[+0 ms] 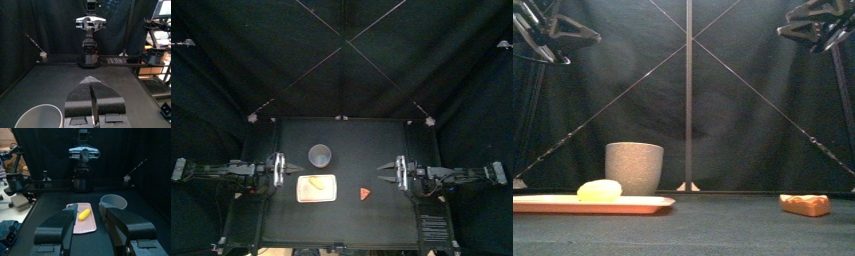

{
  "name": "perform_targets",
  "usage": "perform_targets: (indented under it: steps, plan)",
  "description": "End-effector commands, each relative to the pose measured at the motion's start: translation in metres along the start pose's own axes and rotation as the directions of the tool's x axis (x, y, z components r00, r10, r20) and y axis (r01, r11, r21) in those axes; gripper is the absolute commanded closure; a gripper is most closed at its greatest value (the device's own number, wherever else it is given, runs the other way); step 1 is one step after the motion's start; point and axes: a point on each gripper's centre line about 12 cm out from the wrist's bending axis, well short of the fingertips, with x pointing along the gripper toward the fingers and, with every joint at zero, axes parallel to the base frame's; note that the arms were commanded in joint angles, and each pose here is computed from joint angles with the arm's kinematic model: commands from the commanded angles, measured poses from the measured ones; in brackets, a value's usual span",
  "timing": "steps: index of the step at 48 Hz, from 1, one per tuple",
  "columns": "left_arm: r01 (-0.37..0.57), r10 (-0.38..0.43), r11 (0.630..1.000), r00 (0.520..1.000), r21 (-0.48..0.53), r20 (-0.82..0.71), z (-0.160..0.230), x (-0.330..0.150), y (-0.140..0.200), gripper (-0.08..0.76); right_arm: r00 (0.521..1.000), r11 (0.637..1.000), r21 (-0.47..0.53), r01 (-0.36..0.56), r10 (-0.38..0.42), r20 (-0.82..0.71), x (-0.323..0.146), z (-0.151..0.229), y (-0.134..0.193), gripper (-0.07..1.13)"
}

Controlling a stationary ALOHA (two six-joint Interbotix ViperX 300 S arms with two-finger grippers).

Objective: Pick the corn then place it on the pink plate
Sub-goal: Drop corn on the pink plate and return to neutral

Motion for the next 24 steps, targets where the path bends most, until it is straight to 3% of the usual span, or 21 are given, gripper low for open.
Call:
perform_targets:
  steps: [1, 24]
  plan:
    - [-0.006, 0.006, 1.000, 1.000, 0.002, 0.023, 0.0078, 0.0007, 0.0012, 0.709, 1.000, 1.000, -0.004, 0.010, -0.010, 0.011, 0.0004, 0.0020, -0.0020, 0.26]
    - [-0.017, 0.017, 1.000, 1.000, -0.002, 0.021, 0.0071, 0.0006, 0.0032, 0.709, 1.000, 1.000, -0.015, 0.018, -0.018, -0.005, -0.0010, -0.0059, -0.0036, 0.26]
